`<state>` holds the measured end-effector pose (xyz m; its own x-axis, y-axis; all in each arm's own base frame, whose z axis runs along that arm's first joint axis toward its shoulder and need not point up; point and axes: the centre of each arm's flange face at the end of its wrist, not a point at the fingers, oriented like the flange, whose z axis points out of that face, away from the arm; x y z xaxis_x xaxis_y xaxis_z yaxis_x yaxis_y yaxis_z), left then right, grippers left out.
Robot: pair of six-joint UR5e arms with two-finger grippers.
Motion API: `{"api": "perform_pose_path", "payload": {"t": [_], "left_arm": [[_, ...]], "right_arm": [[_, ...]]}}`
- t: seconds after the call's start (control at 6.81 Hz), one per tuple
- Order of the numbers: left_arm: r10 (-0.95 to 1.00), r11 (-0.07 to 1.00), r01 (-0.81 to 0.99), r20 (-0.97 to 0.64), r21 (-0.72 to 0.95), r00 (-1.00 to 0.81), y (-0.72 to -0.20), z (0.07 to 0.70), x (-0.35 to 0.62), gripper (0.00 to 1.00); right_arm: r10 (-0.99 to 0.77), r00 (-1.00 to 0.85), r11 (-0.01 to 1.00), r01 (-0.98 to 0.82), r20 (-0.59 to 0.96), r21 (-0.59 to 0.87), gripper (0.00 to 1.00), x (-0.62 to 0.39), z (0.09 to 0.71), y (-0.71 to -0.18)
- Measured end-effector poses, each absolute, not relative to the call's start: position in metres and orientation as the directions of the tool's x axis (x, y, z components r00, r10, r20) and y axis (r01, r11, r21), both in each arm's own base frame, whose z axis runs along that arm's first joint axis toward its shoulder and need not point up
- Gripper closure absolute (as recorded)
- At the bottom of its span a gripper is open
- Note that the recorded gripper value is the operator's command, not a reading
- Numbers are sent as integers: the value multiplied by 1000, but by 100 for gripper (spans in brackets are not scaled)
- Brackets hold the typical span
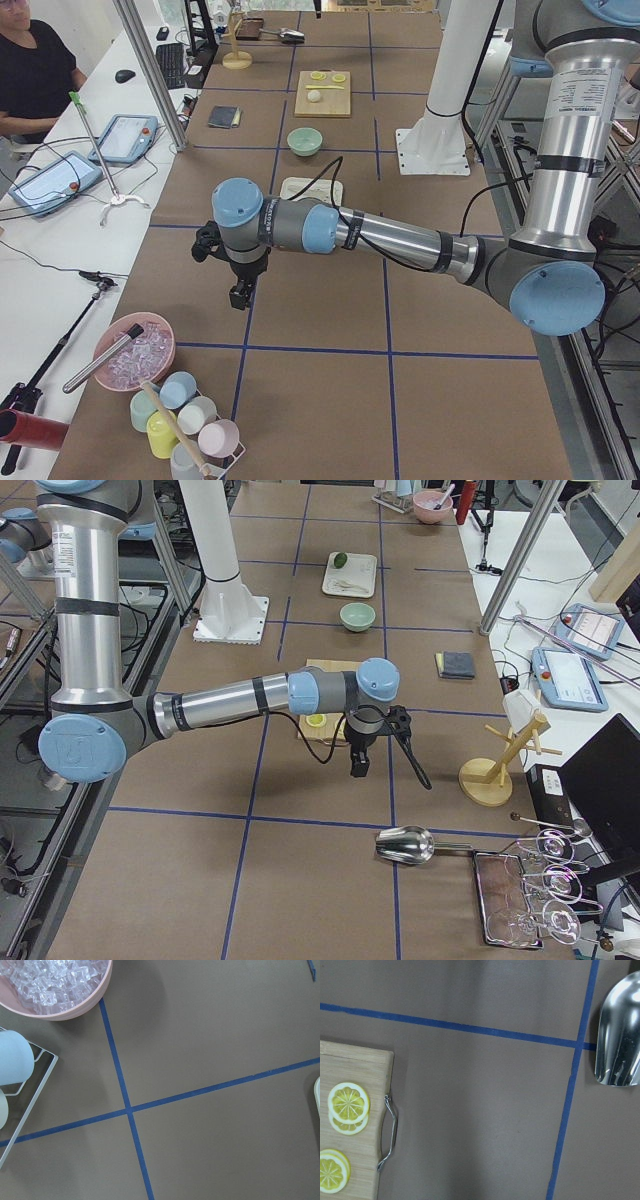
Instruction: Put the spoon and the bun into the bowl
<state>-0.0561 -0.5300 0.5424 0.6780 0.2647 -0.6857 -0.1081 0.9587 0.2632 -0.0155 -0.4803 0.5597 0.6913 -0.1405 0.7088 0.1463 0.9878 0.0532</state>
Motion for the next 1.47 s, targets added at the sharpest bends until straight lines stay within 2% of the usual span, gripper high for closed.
{"api": "perform_pose_path", "payload": {"t": [0.59, 0.88, 1.47], "left_arm": [[321, 937, -127, -661, 325, 678, -525, 521, -50, 0], [386, 912, -144, -691, 383, 611, -522, 518, -28, 0], [459, 883, -153, -745, 444, 484, -524, 412, 182, 1]], "right_arm": [[-151, 691, 987, 146, 707, 68, 0, -16, 553, -483], [-169, 689, 985, 151, 705, 89, 0, -16, 547, -485], [-207, 676, 978, 161, 708, 133, 0, -24, 537, -487]]}}
